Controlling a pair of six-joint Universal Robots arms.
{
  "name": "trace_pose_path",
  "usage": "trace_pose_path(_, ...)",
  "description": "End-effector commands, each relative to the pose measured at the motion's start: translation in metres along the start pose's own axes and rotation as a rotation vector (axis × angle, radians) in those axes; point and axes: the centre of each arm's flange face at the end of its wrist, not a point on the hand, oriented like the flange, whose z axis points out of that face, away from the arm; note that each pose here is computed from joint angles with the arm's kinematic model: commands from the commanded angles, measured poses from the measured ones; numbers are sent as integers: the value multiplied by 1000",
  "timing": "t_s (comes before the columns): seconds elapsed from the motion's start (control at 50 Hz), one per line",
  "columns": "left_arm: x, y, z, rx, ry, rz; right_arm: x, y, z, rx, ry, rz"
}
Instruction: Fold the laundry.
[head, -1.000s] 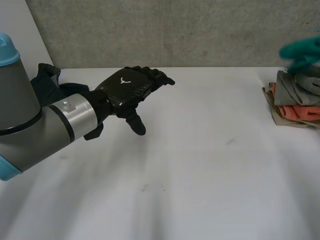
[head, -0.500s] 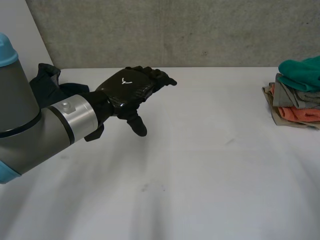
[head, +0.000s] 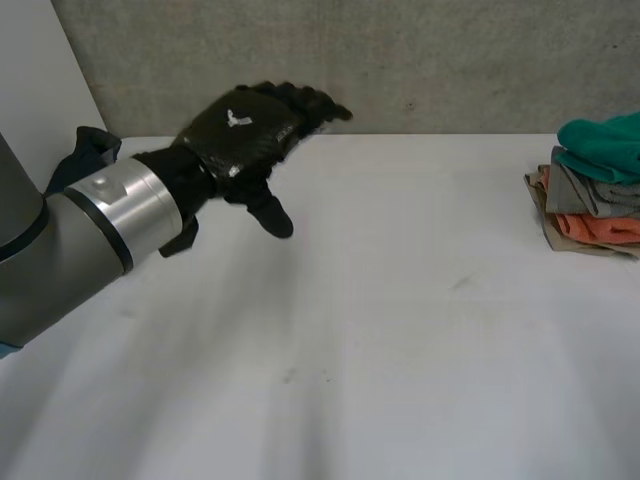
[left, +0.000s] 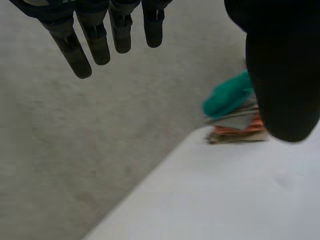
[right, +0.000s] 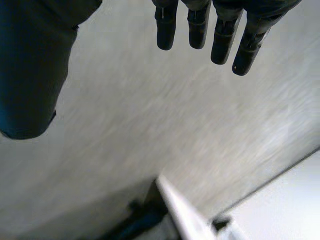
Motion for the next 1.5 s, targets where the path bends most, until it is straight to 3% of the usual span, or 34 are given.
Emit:
trace_pose_path(0.02,-66,-24,3,245,-438,107,-75,-116,-96,522,-294,373)
trace_pose_path(0.04,-74,-25,2,261,-470,117,-84,-123,-108,564,-343,391)
trace_pose_path(0.06,-94,-22,1,278,-531,141,-110,-131,-139,618,-485,433)
trace_pose_path(0.16,-156,19,0,179,-630,157,-168,-132,-218,612,-793,476)
trace_pose_path(0.22,-200,61,-1,69,-662,156,-194,-115,-252,495,-925,459)
trace_pose_path(0.32,-242,119,-5,-106,-641,202,-227,-81,-287,278,-1081,348)
trace_pose_path(0.4,-262,169,-2,-242,-600,260,-239,-61,-301,180,-1128,231)
trace_pose_path(0.52,-278,217,4,-325,-574,290,-241,-53,-301,162,-1114,185)
trace_pose_path(0.74,-293,258,19,-306,-558,297,-241,-51,-299,152,-1113,195)
trace_pose_path(0.82,-294,250,30,-237,-580,359,-243,-49,-300,143,-1115,192)
trace_pose_path(0.88,-283,233,39,-186,-576,381,-243,-49,-299,144,-1113,192)
trace_pose_path(0.94,-252,187,53,-85,-536,378,-243,-49,-298,144,-1105,194)
trace_pose_path(1.02,-194,134,67,52,-443,323,-239,-49,-287,126,-1051,196)
trace_pose_path(1.04,-164,118,73,99,-380,287,-237,-49,-283,120,-1031,195)
trace_pose_path(1.1,-114,96,80,165,-263,231,-232,-46,-267,85,-940,194)
trace_pose_path(1.12,-81,85,82,192,-182,192,-230,-45,-263,75,-916,197)
trace_pose_path(1.24,34,86,85,188,96,54,-215,-42,-239,22,-779,225)
trace_pose_path(1.26,68,93,85,173,166,28,-214,-41,-237,17,-771,229)
trace_pose_path(1.34,121,113,81,125,277,-6,-212,-41,-228,11,-746,246)
trace_pose_path(1.42,132,107,76,118,280,-6,-207,-40,-219,6,-720,254)
trace_pose_path(1.5,119,83,74,140,192,0,-207,-41,-218,5,-723,251)
